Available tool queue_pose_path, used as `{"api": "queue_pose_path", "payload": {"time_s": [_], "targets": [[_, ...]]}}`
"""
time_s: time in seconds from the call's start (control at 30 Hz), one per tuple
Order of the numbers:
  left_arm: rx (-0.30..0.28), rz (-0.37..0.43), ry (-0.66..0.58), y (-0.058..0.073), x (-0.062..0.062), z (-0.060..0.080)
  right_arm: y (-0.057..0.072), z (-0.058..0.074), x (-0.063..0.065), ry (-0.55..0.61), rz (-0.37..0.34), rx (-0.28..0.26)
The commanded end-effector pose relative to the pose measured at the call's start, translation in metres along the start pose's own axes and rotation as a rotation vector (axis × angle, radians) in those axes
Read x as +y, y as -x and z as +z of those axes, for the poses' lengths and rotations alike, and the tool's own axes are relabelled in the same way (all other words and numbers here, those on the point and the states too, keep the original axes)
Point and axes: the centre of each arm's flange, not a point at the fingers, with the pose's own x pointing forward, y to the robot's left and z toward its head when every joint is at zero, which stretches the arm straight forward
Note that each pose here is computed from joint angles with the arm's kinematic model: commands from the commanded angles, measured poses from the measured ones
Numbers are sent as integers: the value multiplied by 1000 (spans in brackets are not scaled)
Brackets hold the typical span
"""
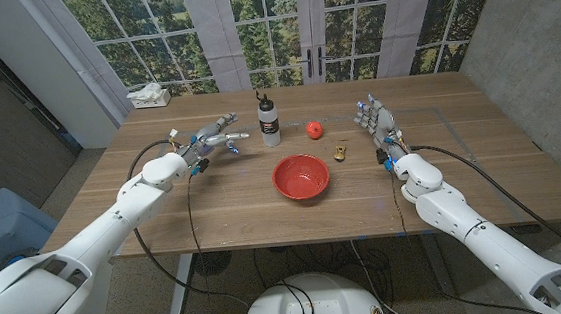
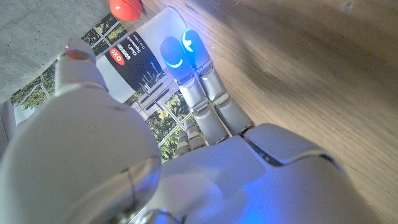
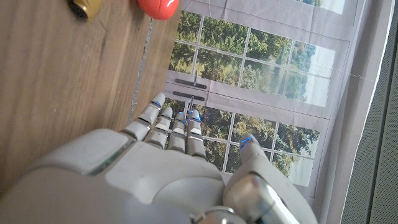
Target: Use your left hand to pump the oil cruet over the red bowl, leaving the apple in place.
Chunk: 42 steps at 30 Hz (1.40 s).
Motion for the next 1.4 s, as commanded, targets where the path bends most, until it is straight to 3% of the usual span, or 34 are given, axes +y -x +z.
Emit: {"api": "queue_pose_path", "payload": {"time_s": [0.03, 0.5, 1.17, 1.4], "targets": [[-15, -11, 15, -19, 1, -21, 2, -2, 22, -3, 32, 21], [-25, -64, 27, -45, -4, -22, 8, 0, 25, 10, 23, 28], [105, -104, 31, -93, -27, -8, 18, 2, 13, 16, -12, 28], [114, -135, 25, -107, -38, 4, 19, 3, 10, 17, -21, 22]]}}
